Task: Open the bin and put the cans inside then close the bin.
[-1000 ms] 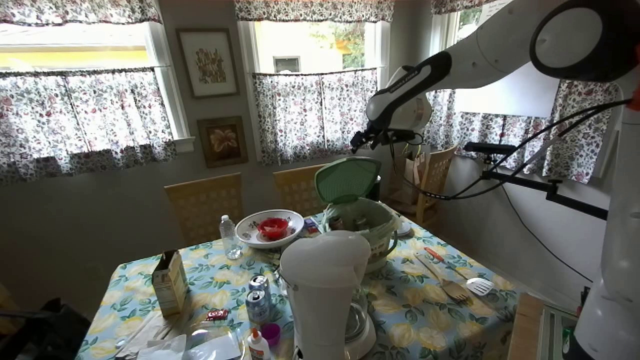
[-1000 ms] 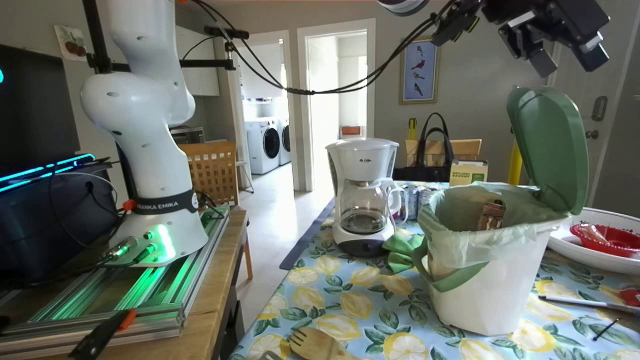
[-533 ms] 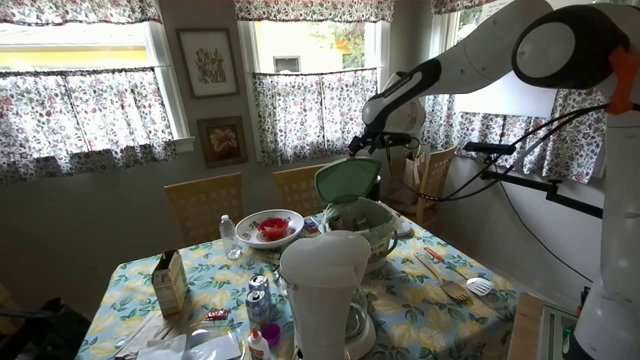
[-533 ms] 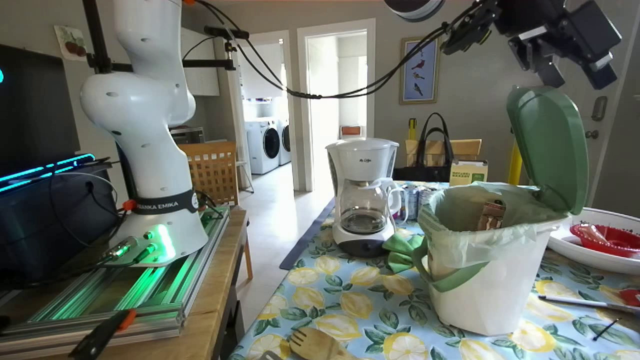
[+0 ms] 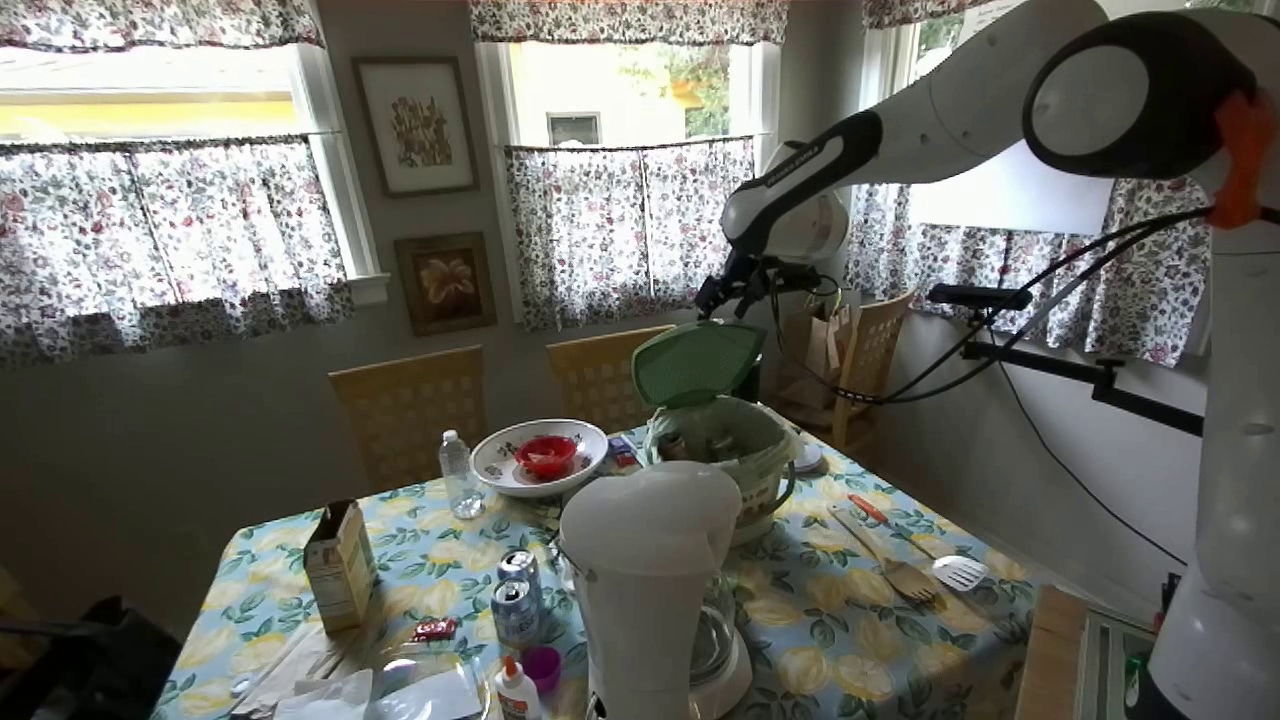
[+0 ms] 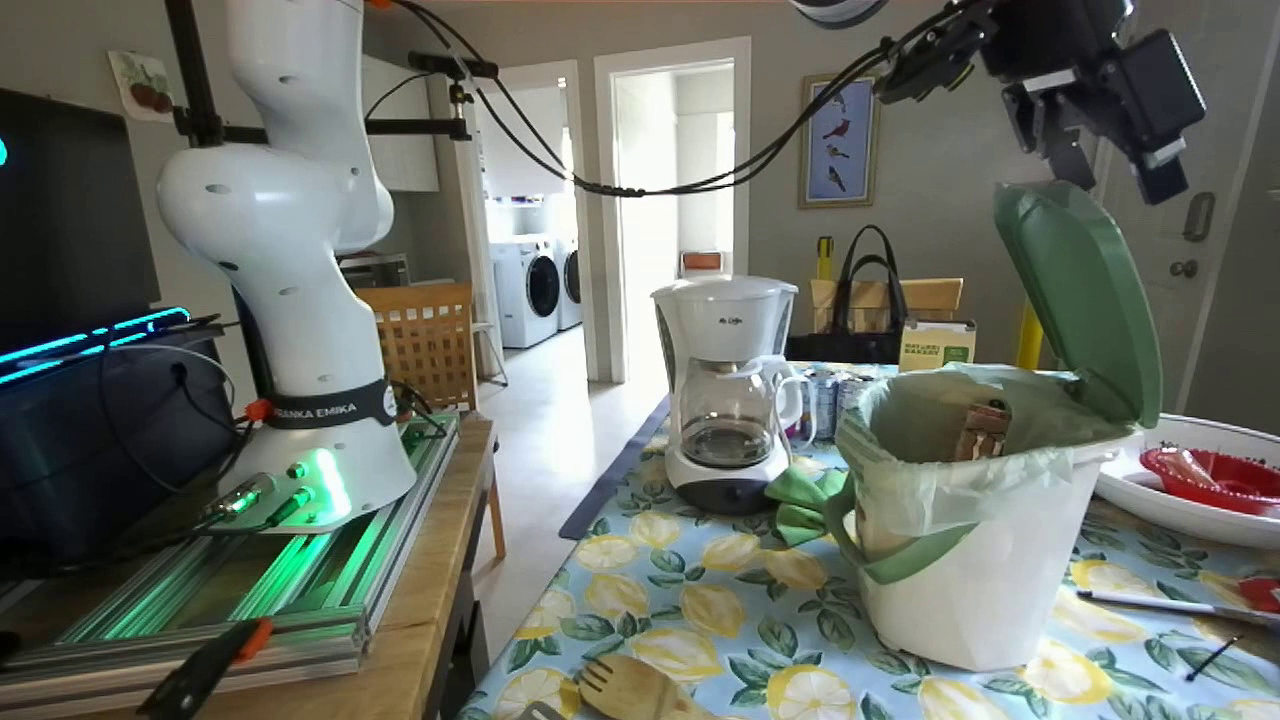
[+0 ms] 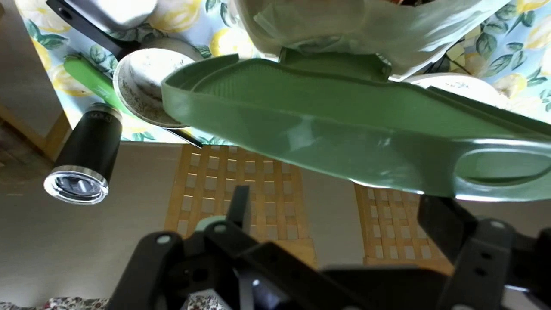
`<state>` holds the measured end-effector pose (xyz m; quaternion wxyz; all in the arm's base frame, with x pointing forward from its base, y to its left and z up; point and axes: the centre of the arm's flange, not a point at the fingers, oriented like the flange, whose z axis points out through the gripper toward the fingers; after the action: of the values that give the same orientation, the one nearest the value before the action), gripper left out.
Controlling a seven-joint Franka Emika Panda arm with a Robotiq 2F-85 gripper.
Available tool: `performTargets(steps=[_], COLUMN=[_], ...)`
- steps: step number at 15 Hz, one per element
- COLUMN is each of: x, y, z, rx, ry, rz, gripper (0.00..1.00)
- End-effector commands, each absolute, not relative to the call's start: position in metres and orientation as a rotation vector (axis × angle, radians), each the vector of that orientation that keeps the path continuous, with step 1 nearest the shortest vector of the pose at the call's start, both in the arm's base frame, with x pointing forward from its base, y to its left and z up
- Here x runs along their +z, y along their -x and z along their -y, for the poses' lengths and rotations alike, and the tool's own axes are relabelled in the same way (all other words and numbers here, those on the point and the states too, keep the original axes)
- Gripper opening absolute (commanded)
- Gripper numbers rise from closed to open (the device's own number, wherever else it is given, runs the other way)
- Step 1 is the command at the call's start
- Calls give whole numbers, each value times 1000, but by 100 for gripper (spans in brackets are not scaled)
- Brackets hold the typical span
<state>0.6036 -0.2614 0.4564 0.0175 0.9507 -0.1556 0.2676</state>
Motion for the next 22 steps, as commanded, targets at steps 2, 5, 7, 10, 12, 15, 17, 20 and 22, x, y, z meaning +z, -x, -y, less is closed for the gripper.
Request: performTargets(steps=[2,5,7,10,12,15,17,20,22], x=[450,442,437,438,439,436,431,422,417], y=[-604,-600,-596,-589,-580,-564,-551,-529,-515], z=[256,249,243,234,223,208,197,180,172], rx=[740,682,642,592,547,499,477,446,481], ry=[-3028,-3066,-3084,-3109,-3097,-3094,-3082,-3087,-3102], rz=[463,449,438,423,422,368,337,363,389], gripper=[100,100,100,100,100,100,100,100,100])
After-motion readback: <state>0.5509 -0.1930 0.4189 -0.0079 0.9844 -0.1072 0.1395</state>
